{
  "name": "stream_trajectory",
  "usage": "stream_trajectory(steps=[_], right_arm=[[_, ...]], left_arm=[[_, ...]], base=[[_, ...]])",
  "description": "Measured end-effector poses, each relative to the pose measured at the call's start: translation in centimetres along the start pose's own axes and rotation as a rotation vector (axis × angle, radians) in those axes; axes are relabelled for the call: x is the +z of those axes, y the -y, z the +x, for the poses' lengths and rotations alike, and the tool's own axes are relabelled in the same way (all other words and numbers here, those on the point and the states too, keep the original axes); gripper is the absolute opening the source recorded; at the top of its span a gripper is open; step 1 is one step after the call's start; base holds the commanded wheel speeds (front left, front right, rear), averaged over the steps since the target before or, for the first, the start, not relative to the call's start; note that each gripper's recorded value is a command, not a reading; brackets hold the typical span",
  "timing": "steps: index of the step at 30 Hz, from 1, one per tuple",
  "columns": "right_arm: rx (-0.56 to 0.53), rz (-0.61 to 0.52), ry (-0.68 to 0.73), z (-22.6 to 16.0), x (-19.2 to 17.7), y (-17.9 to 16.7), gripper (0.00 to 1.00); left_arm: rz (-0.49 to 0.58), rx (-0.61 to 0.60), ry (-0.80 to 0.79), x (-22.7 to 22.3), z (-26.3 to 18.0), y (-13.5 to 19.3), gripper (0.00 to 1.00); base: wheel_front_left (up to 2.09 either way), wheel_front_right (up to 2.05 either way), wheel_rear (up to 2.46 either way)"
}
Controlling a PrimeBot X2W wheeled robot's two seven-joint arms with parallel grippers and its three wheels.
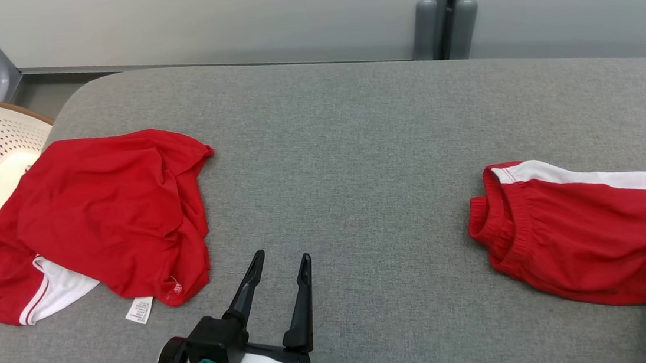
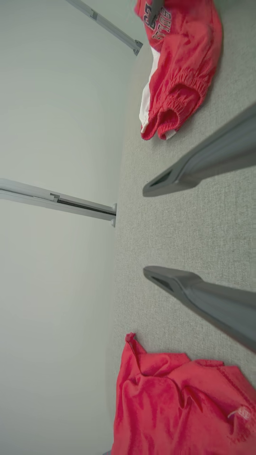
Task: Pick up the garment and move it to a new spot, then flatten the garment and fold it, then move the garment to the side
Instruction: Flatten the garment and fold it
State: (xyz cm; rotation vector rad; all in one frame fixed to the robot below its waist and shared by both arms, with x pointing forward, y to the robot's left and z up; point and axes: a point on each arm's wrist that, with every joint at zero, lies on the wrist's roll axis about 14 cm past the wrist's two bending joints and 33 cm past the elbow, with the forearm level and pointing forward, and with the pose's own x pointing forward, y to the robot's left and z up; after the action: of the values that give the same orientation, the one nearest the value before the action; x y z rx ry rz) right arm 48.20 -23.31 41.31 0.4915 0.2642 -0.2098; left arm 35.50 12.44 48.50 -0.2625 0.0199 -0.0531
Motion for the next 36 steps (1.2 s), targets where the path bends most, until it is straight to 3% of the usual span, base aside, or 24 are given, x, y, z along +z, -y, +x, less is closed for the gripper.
stream_trajectory(steps=[5,9,22,23,24,36], right_arm=[[0.191,-0.072,0.036,-0.4,0.3,-6.8,0.00],[0.328,-0.143,-0.003,-2.2,-1.9,-10.6,0.00],[0.538,-0.232,-0.092,-6.6,-5.9,-15.3,0.00],[0.543,-0.244,-0.105,-6.8,-6.3,-15.3,0.36],[0.549,-0.257,-0.119,-7.0,-6.7,-15.3,0.98],[0.646,-0.347,-0.254,-9.0,-11.1,-16.9,1.00]], left_arm=[[-0.004,0.037,-0.002,-0.1,-1.0,-1.2,1.00],[-0.003,0.065,0.020,0.6,-1.5,-2.2,1.00],[-0.011,0.119,0.051,1.3,-3.5,-3.9,1.00],[-0.012,0.123,0.048,1.2,-3.6,-4.0,1.00],[-0.012,0.125,0.048,1.2,-3.7,-4.1,1.00],[-0.014,0.128,0.035,0.8,-3.8,-4.1,1.00]], base=[[0.00,0.00,0.00],[0.00,0.00,0.00],[0.00,0.00,0.00],[0.00,0.00,0.00],[0.00,0.00,0.00],[0.00,0.00,0.00]])
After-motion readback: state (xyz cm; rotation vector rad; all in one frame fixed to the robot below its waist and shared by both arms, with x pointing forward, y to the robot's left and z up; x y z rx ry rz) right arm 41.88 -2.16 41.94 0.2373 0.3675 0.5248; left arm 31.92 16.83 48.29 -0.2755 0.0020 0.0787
